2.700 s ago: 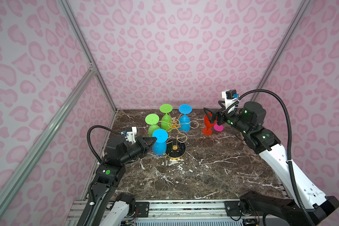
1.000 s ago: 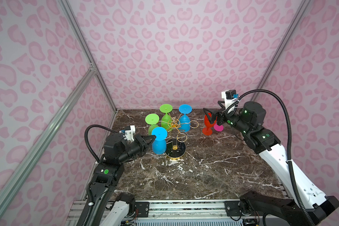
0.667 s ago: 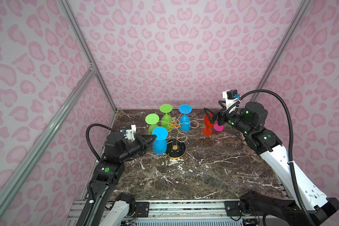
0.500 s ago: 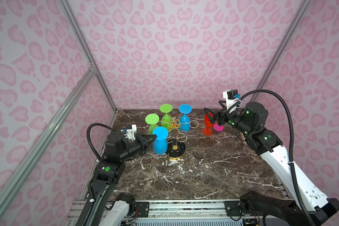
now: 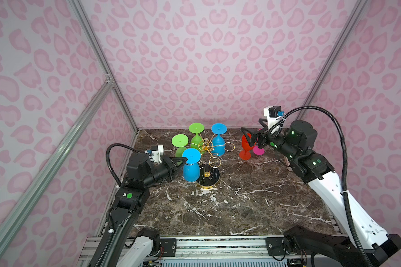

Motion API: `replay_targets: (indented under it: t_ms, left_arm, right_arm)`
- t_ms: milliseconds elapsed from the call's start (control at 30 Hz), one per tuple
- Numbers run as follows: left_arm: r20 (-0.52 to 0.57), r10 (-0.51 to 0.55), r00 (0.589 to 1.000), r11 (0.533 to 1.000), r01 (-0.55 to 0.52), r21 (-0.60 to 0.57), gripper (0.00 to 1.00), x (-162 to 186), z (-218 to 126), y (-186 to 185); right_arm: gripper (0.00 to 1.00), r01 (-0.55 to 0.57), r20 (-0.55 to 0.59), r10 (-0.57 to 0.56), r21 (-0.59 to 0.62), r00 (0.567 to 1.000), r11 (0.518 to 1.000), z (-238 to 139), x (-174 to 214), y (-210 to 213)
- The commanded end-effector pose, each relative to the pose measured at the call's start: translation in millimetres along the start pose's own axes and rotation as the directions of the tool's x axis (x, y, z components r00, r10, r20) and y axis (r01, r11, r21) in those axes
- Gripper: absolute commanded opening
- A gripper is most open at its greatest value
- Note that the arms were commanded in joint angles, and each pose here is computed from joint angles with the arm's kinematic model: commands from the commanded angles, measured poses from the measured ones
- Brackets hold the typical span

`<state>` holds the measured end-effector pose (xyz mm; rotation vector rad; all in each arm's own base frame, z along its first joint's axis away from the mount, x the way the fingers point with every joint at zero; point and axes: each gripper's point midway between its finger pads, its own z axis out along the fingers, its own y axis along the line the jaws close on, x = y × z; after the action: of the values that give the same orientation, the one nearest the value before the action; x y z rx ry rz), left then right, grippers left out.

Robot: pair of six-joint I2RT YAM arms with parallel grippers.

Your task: Take the wine glass off the wine glass rack

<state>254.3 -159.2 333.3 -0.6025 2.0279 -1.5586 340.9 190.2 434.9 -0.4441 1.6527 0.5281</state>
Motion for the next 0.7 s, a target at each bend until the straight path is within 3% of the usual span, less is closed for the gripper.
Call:
replay_targets:
  t_ms: [0,667]
  left_arm:
    - [0.008,0.048,0.999,0.997,-0.049,0.063,0.03,-3.3,0.0,-19.6]
    - [0.028,0.072,0.997,0.994,-0.074,0.083,0.03,-14.3,9.2,-30.1]
  right_arm:
    - [0.98,-0.004,0.002,0.004,0.006,1.0,1.0,0.1,-0.2,-0.8]
    - [0.98,0.003,0.0,-0.003,0.014,1.0,1.0,-2.2,0.8,-1.9]
